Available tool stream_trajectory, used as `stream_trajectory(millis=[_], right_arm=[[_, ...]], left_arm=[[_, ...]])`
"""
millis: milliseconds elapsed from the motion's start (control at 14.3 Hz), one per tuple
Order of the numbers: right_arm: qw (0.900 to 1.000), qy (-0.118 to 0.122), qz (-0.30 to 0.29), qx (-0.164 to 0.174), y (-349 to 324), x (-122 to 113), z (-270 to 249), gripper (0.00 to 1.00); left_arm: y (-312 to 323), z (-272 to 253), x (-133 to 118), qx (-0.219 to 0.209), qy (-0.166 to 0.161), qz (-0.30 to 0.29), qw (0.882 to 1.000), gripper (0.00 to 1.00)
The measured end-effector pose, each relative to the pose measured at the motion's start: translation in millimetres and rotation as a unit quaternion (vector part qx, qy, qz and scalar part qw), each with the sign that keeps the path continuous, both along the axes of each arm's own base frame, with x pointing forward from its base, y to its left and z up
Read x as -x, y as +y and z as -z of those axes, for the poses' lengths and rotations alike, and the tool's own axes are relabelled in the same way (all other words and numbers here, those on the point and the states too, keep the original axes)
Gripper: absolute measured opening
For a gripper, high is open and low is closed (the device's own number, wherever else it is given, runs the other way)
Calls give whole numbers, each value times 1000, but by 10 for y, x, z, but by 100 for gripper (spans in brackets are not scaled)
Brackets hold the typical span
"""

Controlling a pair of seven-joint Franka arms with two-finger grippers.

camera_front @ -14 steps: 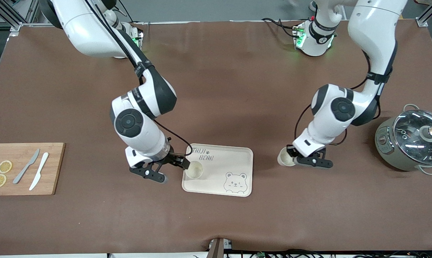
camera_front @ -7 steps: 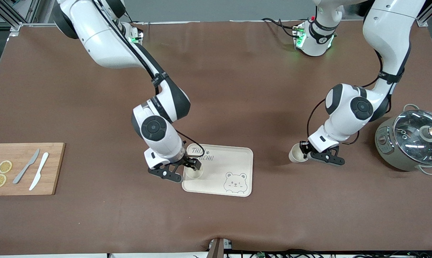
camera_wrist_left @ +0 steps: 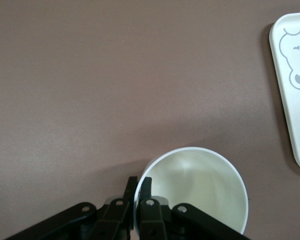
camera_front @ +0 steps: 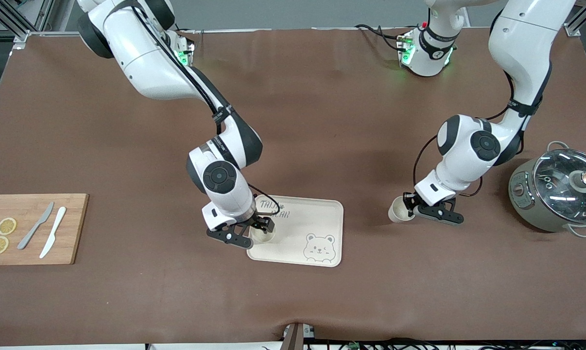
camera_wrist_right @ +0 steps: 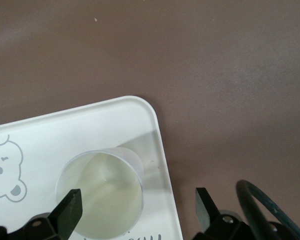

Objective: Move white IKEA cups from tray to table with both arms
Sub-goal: 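Lower the right gripper around the second white cup and close it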

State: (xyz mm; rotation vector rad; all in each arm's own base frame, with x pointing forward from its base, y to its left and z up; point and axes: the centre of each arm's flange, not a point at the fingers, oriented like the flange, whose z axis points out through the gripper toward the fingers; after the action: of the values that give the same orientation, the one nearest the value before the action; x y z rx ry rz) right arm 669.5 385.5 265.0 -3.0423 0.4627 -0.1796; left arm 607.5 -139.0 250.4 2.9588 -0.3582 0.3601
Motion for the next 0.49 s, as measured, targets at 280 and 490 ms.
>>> stream_trajectory(millis=[280,490], right_arm=[[1000,-4,-1,-2,-1,-14,127,100],[1000,-6,-1,-5,8,-19,277,100]], left_arm=[[0,22,2,1,0,0,1000,6],[-1,25,4,0,0,0,1000,6]])
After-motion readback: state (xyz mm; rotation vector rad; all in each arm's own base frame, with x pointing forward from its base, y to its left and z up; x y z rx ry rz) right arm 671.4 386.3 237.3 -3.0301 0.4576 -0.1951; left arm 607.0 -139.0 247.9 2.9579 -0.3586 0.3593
